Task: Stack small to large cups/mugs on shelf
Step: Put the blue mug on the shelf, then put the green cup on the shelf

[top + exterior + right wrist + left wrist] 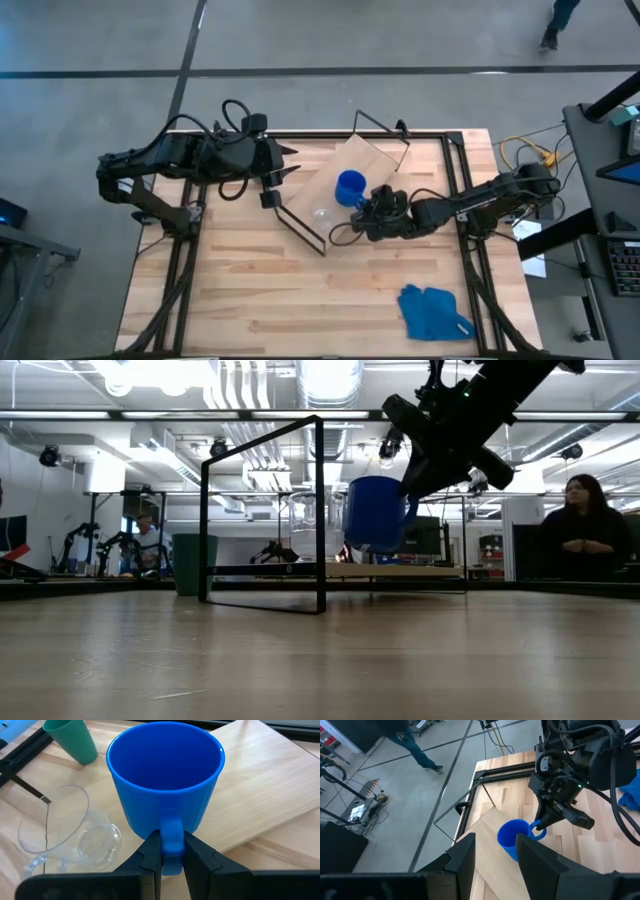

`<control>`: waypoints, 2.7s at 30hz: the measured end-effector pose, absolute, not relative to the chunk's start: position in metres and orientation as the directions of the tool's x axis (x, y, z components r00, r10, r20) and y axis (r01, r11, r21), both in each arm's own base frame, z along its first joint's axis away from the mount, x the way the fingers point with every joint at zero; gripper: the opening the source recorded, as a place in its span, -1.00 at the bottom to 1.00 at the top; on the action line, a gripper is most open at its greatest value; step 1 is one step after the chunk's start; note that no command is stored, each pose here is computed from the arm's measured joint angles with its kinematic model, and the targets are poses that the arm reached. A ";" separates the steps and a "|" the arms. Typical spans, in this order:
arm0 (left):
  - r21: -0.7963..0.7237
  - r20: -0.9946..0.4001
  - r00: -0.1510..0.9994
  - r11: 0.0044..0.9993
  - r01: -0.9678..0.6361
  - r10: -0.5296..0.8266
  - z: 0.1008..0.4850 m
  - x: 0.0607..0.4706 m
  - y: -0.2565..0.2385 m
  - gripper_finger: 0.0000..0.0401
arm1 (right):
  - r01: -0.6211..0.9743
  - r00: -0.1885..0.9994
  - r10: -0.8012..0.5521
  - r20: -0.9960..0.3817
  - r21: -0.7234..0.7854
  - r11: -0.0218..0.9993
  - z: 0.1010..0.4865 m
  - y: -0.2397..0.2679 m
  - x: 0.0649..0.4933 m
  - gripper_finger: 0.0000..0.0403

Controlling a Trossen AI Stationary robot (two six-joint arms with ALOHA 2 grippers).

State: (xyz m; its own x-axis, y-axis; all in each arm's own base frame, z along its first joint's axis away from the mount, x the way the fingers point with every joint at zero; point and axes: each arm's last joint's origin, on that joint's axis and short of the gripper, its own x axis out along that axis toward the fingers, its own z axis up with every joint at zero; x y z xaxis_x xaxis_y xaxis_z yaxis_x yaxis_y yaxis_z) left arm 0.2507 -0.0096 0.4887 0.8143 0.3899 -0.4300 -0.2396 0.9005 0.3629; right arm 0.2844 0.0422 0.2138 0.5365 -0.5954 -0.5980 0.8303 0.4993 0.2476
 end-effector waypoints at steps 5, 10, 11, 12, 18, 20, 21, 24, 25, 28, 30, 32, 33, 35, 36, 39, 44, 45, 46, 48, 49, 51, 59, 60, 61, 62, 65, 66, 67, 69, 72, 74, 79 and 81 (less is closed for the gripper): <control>0.363 -0.430 0.814 0.901 -0.239 0.390 0.489 0.251 -0.010 -0.36 | 0.832 0.531 -0.597 -0.602 0.239 0.500 0.212 0.042 0.283 -0.75; 0.362 -0.431 0.814 0.901 -0.239 0.389 0.489 0.251 -0.010 -0.36 | 0.836 0.524 -0.599 -0.606 0.230 0.499 0.208 0.041 0.282 -0.75; 0.362 -0.431 0.814 0.901 -0.239 0.389 0.489 0.251 -0.010 -0.36 | 0.837 0.521 -0.600 -0.607 0.225 0.499 0.208 0.041 0.281 -0.75; 0.362 -0.430 0.815 0.901 -0.239 0.389 0.489 0.251 -0.010 -0.36 | 0.837 0.521 -0.600 -0.608 0.224 0.500 0.207 0.041 0.281 -0.75; 0.362 -0.431 0.814 0.901 -0.239 0.389 0.489 0.251 -0.010 -0.36 | 0.830 0.517 -0.594 -0.616 0.191 0.525 0.204 0.041 0.280 -0.75; 0.362 -0.431 0.814 0.901 -0.239 0.389 0.489 0.251 -0.010 -0.36 | 0.826 0.518 -0.594 -0.616 0.181 0.533 0.204 0.041 0.280 -0.75; 0.362 -0.431 0.814 0.901 -0.239 0.389 0.488 0.251 -0.010 -0.36 | 0.826 0.518 -0.593 -0.616 0.180 0.535 0.204 0.041 0.280 -0.75; 0.362 -0.431 0.814 0.901 -0.239 0.389 0.489 0.251 -0.010 -0.36 | 0.824 0.518 -0.593 -0.617 0.173 0.540 0.204 0.041 0.280 -0.75; 0.362 -0.431 0.814 0.901 -0.239 0.389 0.489 0.251 -0.010 -0.36 | 0.824 0.517 -0.593 -0.617 0.172 0.540 0.204 0.041 0.279 -0.75; 0.362 -0.429 0.815 0.901 -0.240 0.389 0.489 0.251 -0.010 -0.36 | 0.824 0.516 -0.593 -0.618 0.169 0.541 0.203 0.041 0.279 -0.75; 0.359 -0.423 0.818 0.901 -0.243 0.389 0.489 0.251 -0.010 -0.36 | 0.823 0.516 -0.593 -0.618 0.168 0.542 0.203 0.041 0.279 -0.75; 0.355 -0.414 0.823 0.902 -0.247 0.389 0.490 0.252 -0.010 -0.36 | 0.824 0.516 -0.593 -0.618 0.168 0.542 0.203 0.041 0.279 -0.75; 0.352 -0.407 0.827 0.902 -0.250 0.388 0.490 0.253 -0.010 -0.36 | 0.825 0.515 -0.594 -0.619 0.168 0.540 0.203 0.040 0.279 -0.75; 0.348 -0.397 0.832 0.902 -0.254 0.388 0.491 0.254 -0.010 -0.36 | 0.828 0.510 -0.596 -0.620 0.166 0.536 0.202 0.039 0.279 -0.75; 0.345 -0.390 0.835 0.903 -0.257 0.387 0.492 0.254 -0.010 -0.36 | 0.829 0.505 -0.598 -0.623 0.158 0.536 0.200 0.039 0.279 -0.75; 0.345 -0.389 0.836 0.903 -0.258 0.387 0.492 0.254 -0.010 -0.36 | 0.831 0.503 -0.601 -0.621 0.156 0.534 0.195 0.039 0.282 -0.75; 0.344 -0.388 0.837 0.903 -0.259 0.387 0.492 0.254 -0.010 -0.36 | 0.813 0.522 -0.594 -0.612 0.147 0.563 0.187 0.041 0.293 -0.75; 0.344 -0.388 0.836 0.903 -0.258 0.387 0.492 0.254 -0.010 -0.36 | 0.812 0.524 -0.592 -0.612 0.150 0.564 0.188 0.041 0.295 -0.75; 0.344 -0.388 0.837 0.903 -0.258 0.387 0.492 0.254 -0.010 -0.36 | 0.809 0.528 -0.588 -0.613 0.154 0.567 0.188 0.042 0.296 -0.75; 0.344 -0.388 0.837 0.903 -0.259 0.387 0.492 0.254 -0.010 -0.36 | 0.806 0.527 -0.588 -0.614 0.142 0.575 0.189 0.041 0.297 -0.75; 0.344 -0.388 0.837 0.903 -0.258 0.387 0.492 0.254 -0.010 -0.36 | 0.804 0.528 -0.587 -0.614 0.138 0.579 0.189 0.041 0.297 -0.75; 0.344 -0.388 0.837 0.903 -0.258 0.387 0.492 0.254 -0.010 -0.36 | 0.804 0.527 -0.586 -0.615 0.138 0.578 0.189 0.041 0.297 -0.75; 0.345 -0.390 0.835 0.903 -0.257 0.387 0.491 0.255 -0.010 -0.36 | 0.798 0.529 -0.564 -0.633 0.147 0.584 0.188 0.041 0.297 -0.61; 0.345 -0.390 0.835 0.903 -0.257 0.387 0.491 0.255 -0.010 -0.36 | 0.799 0.529 -0.565 -0.633 0.147 0.583 0.188 0.040 0.297 -0.59; 0.345 -0.391 0.835 0.903 -0.257 0.387 0.491 0.255 -0.010 -0.36 | 0.800 0.528 -0.566 -0.633 0.148 0.581 0.189 0.040 0.297 -0.57; 0.345 -0.391 0.835 0.903 -0.257 0.387 0.491 0.255 -0.010 -0.36 | 0.801 0.527 -0.566 -0.633 0.148 0.580 0.188 0.040 0.297 -0.55; 0.346 -0.391 0.835 0.903 -0.257 0.387 0.491 0.255 -0.010 -0.36 | 0.801 0.529 -0.567 -0.632 0.151 0.579 0.189 0.039 0.297 -0.52; 0.346 -0.391 0.835 0.903 -0.257 0.387 0.491 0.255 -0.010 -0.36 | 0.801 0.529 -0.567 -0.632 0.151 0.579 0.189 0.039 0.297 -0.51; 0.346 -0.391 0.835 0.903 -0.257 0.387 0.491 0.255 -0.010 -0.36 | 0.801 0.529 -0.567 -0.632 0.153 0.578 0.189 0.039 0.297 -0.50; 0.346 -0.391 0.835 0.902 -0.257 0.387 0.491 0.255 -0.010 -0.36 | 0.802 0.531 -0.566 -0.631 0.156 0.577 0.189 0.039 0.297 -0.49; 0.346 -0.391 0.835 0.902 -0.257 0.387 0.491 0.255 -0.010 -0.36 | 0.796 0.540 -0.553 -0.634 0.172 0.581 0.192 0.040 0.296 -0.48; 0.346 -0.391 0.835 0.902 -0.257 0.387 0.491 0.255 -0.010 -0.36 | 0.792 0.550 -0.549 -0.630 0.185 0.581 0.196 0.039 0.295 -0.48; 0.346 -0.391 0.835 0.902 -0.257 0.387 0.491 0.255 -0.010 -0.36 | 0.775 0.592 -0.539 -0.599 0.240 0.584 0.215 0.038 0.288 -0.48; 0.346 -0.391 0.835 0.902 -0.257 0.387 0.491 0.255 -0.010 -0.36 | 0.762 0.615 -0.535 -0.579 0.263 0.591 0.225 0.037 0.284 -0.49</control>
